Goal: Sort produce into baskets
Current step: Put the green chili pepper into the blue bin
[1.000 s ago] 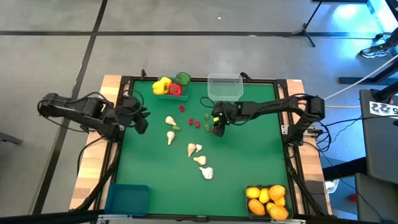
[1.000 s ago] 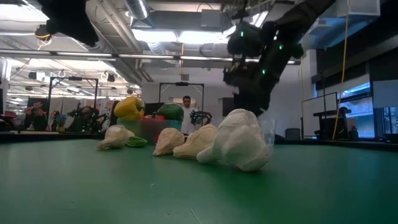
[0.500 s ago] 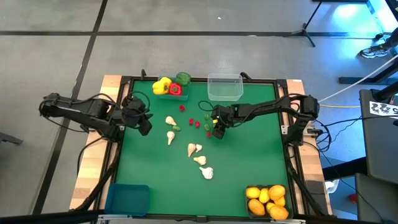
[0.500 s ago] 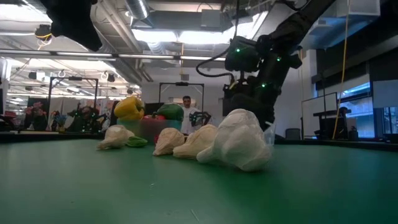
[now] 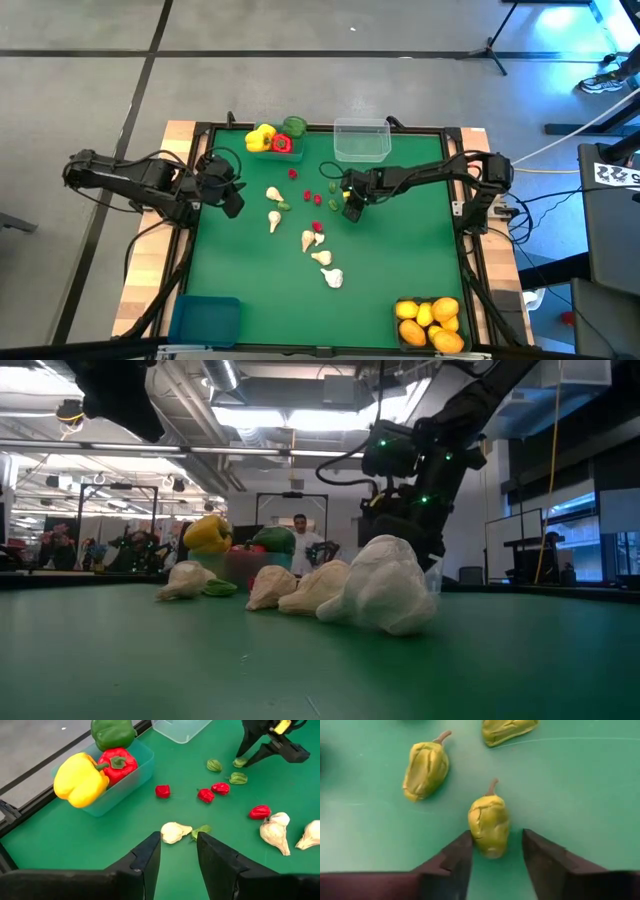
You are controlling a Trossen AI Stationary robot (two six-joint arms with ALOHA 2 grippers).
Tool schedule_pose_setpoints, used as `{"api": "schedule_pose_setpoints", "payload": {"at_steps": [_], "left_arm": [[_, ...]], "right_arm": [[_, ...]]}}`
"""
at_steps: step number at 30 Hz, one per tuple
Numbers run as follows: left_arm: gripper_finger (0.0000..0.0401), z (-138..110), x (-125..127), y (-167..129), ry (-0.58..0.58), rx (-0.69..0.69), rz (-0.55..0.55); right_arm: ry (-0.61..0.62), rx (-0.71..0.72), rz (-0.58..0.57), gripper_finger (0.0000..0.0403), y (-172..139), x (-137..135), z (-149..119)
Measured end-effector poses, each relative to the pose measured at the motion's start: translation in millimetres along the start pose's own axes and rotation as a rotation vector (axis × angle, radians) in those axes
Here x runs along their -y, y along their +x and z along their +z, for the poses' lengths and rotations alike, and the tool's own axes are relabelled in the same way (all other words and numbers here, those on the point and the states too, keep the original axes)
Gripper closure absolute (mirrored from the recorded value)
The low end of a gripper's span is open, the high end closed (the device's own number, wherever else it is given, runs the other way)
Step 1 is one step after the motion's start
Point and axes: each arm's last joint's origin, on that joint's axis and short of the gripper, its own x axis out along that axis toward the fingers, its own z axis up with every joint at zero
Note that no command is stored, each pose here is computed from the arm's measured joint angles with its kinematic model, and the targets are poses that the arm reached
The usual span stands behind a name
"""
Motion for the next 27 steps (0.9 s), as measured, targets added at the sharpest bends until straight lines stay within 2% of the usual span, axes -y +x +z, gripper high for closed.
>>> {"api": "schedule_pose_setpoints", "payload": {"at_steps": [6, 8, 12, 16, 20, 27], "left_arm": [[0.0277, 0.0, 0.0, 0.0, 0.007, 0.001, 0.001], [0.0277, 0.0, 0.0, 0.0, 0.007, 0.001, 0.001], [0.0277, 0.0, 0.0, 0.0, 0.007, 0.001, 0.001], [0.0277, 0.0, 0.0, 0.0, 0.007, 0.000, 0.001], [0.0277, -0.1, -0.1, 0.0, 0.010, 0.000, 0.001], [0.0277, -0.3, -0.6, -0.4, 0.066, -0.002, 0.001]], "right_arm": [[-0.004, 0.006, 0.011, 0.0371, 0.0, -0.3, 0.9], [-0.003, 0.008, 0.013, 0.0390, -0.1, -0.5, 1.1], [-0.001, 0.010, 0.037, 0.0376, -3.8, -3.6, 7.8], [-0.015, 0.051, 0.090, 0.0395, -13.0, -9.8, 23.7], [-0.050, 0.118, 0.133, 0.0393, -27.2, -21.3, 43.2], [-0.213, 0.317, 0.244, 0.0399, -62.9, -67.8, 73.3]]}}
